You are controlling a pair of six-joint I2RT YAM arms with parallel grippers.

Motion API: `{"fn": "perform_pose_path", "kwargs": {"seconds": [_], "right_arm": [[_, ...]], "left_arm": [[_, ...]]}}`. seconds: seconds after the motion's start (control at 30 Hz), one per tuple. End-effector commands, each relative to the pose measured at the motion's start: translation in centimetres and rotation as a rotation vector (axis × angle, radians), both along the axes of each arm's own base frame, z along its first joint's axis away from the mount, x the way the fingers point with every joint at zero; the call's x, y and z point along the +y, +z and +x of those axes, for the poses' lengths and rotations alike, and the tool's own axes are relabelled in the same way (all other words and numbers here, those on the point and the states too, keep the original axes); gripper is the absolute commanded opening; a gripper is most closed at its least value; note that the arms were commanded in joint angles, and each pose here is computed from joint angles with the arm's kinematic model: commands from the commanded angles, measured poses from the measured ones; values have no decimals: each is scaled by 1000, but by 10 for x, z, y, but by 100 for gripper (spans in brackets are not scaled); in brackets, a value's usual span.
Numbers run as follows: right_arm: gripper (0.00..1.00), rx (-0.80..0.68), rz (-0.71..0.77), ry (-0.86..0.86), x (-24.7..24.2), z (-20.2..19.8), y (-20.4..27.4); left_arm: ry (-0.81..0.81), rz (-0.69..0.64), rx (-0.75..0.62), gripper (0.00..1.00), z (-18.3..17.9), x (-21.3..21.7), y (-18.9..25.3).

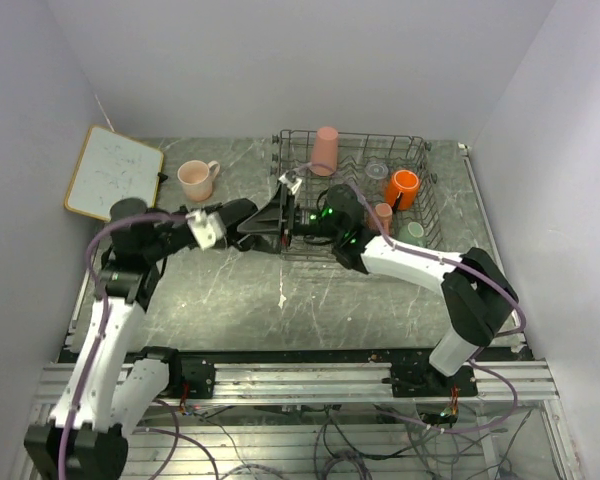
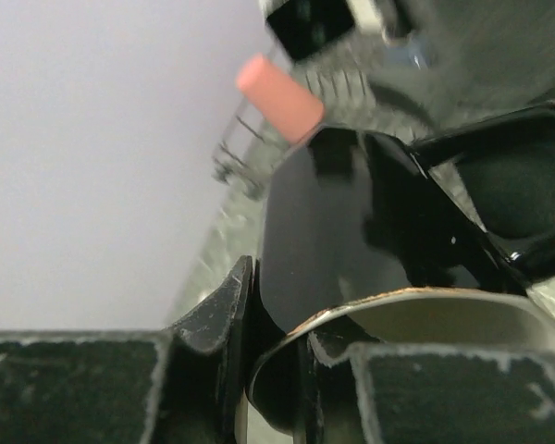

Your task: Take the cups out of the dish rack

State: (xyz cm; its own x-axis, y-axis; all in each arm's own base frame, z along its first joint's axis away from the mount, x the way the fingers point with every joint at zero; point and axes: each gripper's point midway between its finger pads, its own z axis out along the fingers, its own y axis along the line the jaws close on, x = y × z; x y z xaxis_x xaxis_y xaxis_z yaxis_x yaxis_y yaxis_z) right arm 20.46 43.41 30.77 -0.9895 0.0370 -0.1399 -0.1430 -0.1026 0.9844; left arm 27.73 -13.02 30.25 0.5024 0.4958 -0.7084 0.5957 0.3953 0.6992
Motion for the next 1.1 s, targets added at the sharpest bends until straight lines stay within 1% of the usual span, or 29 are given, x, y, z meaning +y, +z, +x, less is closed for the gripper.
{"fn": "perform_pose_path", "kwargs": {"seconds": [0.0,0.1,0.13,0.2,0.3,0.4,0.47,0.5,0.53,0.63,0.73,0.9,1.03,1.07], "right_arm": [[80,-90,-127,-181,-33,61,-10],[84,-110,-222,-288,-67,96,-24],[85,-111,-267,-320,-77,106,-30],[86,-142,-353,-384,-98,126,-38],[87,-164,-445,-472,-130,150,-42],[87,-192,-521,-554,-157,163,-41],[87,-199,-582,-608,-173,170,-44],[87,-188,-636,-630,-181,172,-50],[87,-205,-665,-646,-185,175,-50],[88,-209,-750,-672,-196,178,-60],[88,-223,-830,-708,-208,186,-67],[89,-257,-952,-806,-230,205,-72],[91,-287,-1024,-858,-239,225,-76],[91,-299,-1045,-866,-241,231,-78]], "left_arm": [[239,-18,262,7,41,23,-22],[407,81,454,7,74,34,-54],[446,123,536,7,83,36,-74],[495,165,617,7,100,35,-88],[577,205,691,7,131,36,-102],[650,226,748,7,163,37,-117],[676,260,800,7,181,36,-132],[684,257,802,7,194,34,-127],[685,260,825,7,201,31,-133],[677,241,865,7,219,22,-148],[657,250,896,7,227,15,-165],[673,292,977,7,234,17,-197],[681,290,1002,7,238,17,-206],[682,285,999,8,240,16,-206]]}}
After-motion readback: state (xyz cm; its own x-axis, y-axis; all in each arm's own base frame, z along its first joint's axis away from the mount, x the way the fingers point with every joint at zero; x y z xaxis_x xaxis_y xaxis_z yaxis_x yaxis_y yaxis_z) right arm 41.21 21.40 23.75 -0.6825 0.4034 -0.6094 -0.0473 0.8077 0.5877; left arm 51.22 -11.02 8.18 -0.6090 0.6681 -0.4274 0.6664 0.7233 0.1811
